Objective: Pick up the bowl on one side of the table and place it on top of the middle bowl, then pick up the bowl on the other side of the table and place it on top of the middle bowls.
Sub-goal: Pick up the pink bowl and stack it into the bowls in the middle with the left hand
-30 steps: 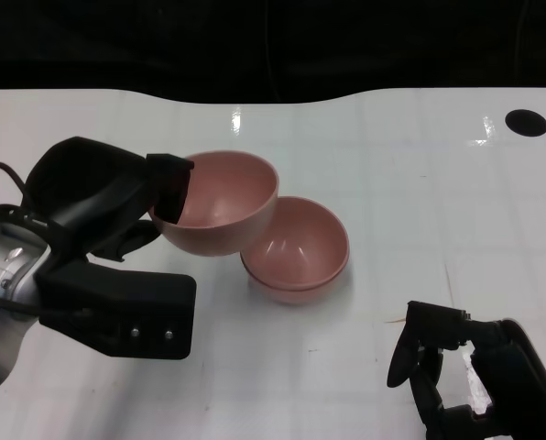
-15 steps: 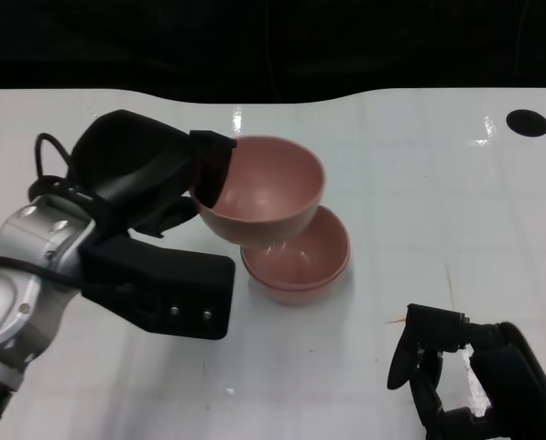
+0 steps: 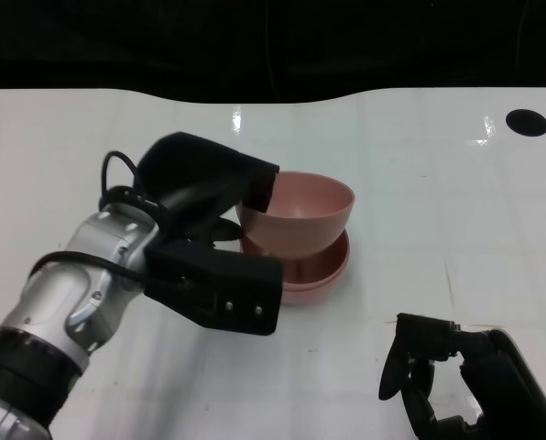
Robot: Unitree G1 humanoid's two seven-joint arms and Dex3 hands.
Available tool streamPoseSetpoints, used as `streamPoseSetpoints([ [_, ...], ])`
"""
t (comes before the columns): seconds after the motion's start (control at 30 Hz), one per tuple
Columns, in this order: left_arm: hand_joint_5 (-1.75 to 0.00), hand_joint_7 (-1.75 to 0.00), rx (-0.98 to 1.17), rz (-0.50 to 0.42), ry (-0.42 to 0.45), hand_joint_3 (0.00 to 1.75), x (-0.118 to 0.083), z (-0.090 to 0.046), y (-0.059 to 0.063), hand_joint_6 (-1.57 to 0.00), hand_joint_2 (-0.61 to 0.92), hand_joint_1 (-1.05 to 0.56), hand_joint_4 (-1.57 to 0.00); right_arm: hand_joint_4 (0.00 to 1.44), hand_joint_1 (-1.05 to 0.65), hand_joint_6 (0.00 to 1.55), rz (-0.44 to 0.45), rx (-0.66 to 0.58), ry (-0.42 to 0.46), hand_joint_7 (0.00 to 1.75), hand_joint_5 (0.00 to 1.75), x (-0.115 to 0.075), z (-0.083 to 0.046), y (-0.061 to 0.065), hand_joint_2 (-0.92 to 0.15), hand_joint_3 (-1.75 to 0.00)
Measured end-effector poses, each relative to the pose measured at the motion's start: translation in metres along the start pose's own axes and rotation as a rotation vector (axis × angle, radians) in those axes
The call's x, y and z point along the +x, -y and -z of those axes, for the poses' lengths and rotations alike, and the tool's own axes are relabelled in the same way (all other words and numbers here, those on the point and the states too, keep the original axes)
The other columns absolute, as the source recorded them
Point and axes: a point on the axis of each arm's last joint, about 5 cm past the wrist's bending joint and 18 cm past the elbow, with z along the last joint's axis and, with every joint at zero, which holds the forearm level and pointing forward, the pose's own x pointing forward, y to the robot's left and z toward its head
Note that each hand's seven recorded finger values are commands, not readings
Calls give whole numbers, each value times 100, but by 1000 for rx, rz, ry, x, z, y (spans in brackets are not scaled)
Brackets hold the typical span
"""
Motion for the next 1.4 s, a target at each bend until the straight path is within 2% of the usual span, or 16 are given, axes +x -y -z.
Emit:
streamPoseSetpoints([
  [0.27, -175, -157, -19, 35, -15, 17, 9, -3, 20, -73, 87, -21, -89, 97, -5, 83, 3, 0, 6, 149, 175, 0, -2, 0, -10, -175],
  [0.33, -175, -142, -25, 22, -23, 18, 9, -2, 26, -79, 86, -22, -94, 96, -5, 83, 4, -1, 5, 150, 175, 0, -2, 0, -10, -175],
  [0.47, -175, -139, -19, -2, -20, 18, 9, 0, 36, -83, 85, -20, -95, 96, -5, 83, 3, -1, 2, 150, 175, -1, -2, 0, -9, -175],
  [0.53, -175, -96, -15, -8, -14, 13, 7, 1, 40, -93, 84, -23, -89, 96, -5, 83, 3, -1, 1, 150, 175, -1, -2, 0, -9, -175],
  [0.57, -174, -85, -15, -7, -9, 11, 7, 2, 41, -96, 85, -23, -86, 96, -5, 83, 3, -1, 1, 150, 175, -1, -2, 0, -10, -175],
  [0.6, -153, -72, -14, -4, -6, 8, 6, 2, 42, -99, 85, -23, -81, 96, -5, 83, 3, -1, 1, 150, 175, -1, -2, 0, -10, -175],
  [0.63, -144, -67, -13, -3, -4, 7, 6, 2, 42, -100, 85, -23, -80, 96, -5, 83, 1, -1, 1, 150, 175, -1, -2, 0, -10, -175],
  [0.67, -123, -55, -10, -1, -4, 6, 6, 2, 42, -97, 87, -25, -79, 96, -5, 83, 0, -1, 2, 150, 175, -1, -3, 0, -10, -175],
  [0.7, -98, -36, -2, 1, -3, 4, 5, 2, 42, -90, 89, -28, -76, 96, -5, 83, 0, -1, 2, 150, 175, -1, -3, 0, -10, -175],
  [0.73, -87, -26, 14, 6, 0, 3, 5, 3, 41, -86, 91, -30, -75, 96, -5, 83, 1, -2, 2, 150, 175, -1, -3, 0, -10, -175],
  [0.8, -54, -7, 52, 38, 3, 3, 5, 3, 35, -70, 92, -35, -61, 96, -5, 83, 1, -2, 2, 150, 175, -1, -3, 1, -10, -175],
  [0.9, -22, -1, 88, 74, -3, 2, 3, 3, 23, -55, 92, -42, -52, 97, -4, 83, 1, -3, 3, 150, 175, -1, -3, 1, -10, -175],
  [1.0, -11, 0, 110, 109, -4, 6, -2, 3, 16, -40, 92, -55, -38, 97, -5, 83, 1, -4, 3, 150, 175, 0, -2, 1, -10, -175],
  [1.13, -5, 0, 143, 139, 8, 8, -8, 2, 5, -35, 92, -66, -28, 97, -6, 83, 1, -5, 4, 150, 175, 0, -2, 2, -10, -175],
  [1.23, -3, 0, 151, 122, 17, 15, -13, 0, -2, -32, 92, -75, -24, 97, -6, 83, 1, -5, 4, 150, 175, 0, -2, 2, -10, -175],
  [1.4, -4, 0, 149, 64, 48, 21, -21, -4, -13, -28, 92, -77, -24, 97, -6, 83, 1, -6, 2, 149, 175, 0, -2, 2, -10, -175],
])
